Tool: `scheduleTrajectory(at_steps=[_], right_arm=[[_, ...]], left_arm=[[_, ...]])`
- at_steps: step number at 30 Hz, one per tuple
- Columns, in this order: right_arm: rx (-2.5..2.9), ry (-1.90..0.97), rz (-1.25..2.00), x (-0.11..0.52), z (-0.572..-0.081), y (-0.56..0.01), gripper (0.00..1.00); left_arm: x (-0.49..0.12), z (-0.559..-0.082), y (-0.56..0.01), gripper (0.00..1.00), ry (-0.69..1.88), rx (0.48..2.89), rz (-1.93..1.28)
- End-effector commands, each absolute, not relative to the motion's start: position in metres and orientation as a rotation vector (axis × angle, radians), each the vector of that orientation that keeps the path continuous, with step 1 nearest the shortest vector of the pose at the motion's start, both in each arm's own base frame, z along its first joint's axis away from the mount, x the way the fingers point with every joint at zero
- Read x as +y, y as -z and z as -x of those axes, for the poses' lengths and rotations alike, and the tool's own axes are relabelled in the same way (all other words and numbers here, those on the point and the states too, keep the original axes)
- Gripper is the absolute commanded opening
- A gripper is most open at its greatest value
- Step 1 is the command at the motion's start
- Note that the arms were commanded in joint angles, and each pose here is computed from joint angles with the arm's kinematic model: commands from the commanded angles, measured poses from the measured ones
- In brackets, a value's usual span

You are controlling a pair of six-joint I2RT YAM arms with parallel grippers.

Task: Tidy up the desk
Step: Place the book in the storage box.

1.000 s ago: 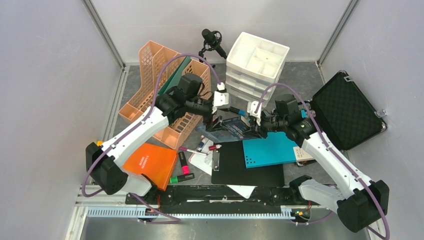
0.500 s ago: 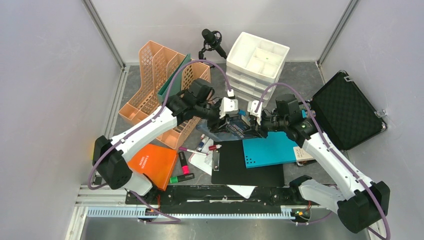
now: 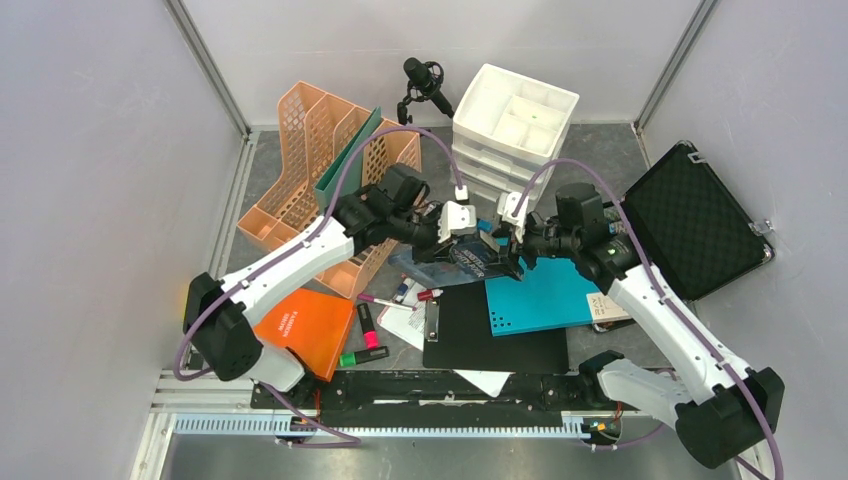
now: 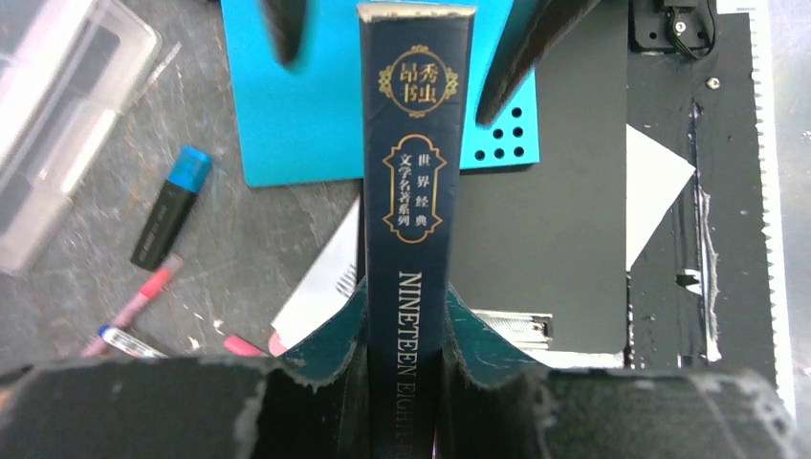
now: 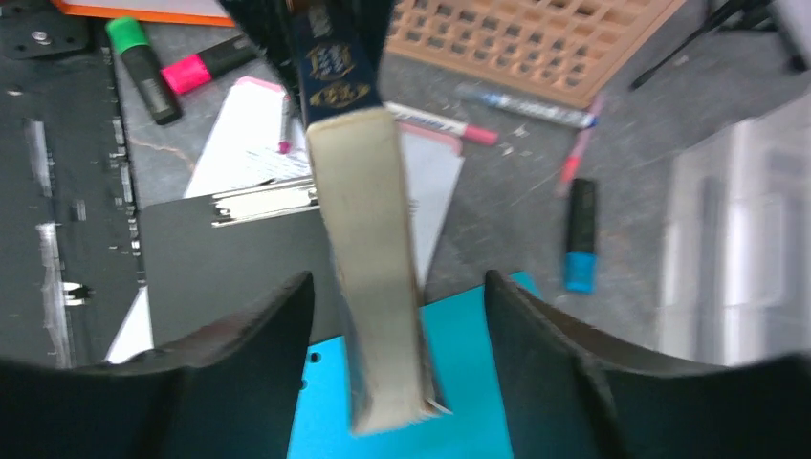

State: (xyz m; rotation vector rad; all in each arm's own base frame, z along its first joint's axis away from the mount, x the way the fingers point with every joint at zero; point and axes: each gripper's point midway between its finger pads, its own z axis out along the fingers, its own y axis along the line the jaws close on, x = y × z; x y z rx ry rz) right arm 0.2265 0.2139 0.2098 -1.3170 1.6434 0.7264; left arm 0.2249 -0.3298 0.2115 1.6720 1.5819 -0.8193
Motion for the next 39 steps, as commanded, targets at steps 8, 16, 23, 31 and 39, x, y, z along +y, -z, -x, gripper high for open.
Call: scheduleTrajectory(at_steps=[8,16,23,31,39], right_arm=[[1.497,-0.409,1.136,0.19,-0.261,-0.311,0.83],[1.518,-0.362,1.084,0.184,-0.271,-0.322,0.83],[1.536,-0.379,1.091,0.188,-0.275,-0.317,0.83],[1.562,-0.388,1.106,0.189,-0.276,-0.299,0.83],[1.595,-0.413,1.116,0.191,-0.277,-0.279,0.82]], left_arm=[[-0.279,-0.227,-0.328,0.02,0.769,1.481,-1.251],[-0.205,-0.254,-0.445,0.02,0.551,1.392,-0.799],[-0.159,-0.28,-0.53,0.02,0.473,1.287,-0.501],[-0.137,-0.299,-0.557,0.02,0.473,1.237,-0.374],[-0.144,-0.306,-0.527,0.02,0.547,1.273,-0.338]])
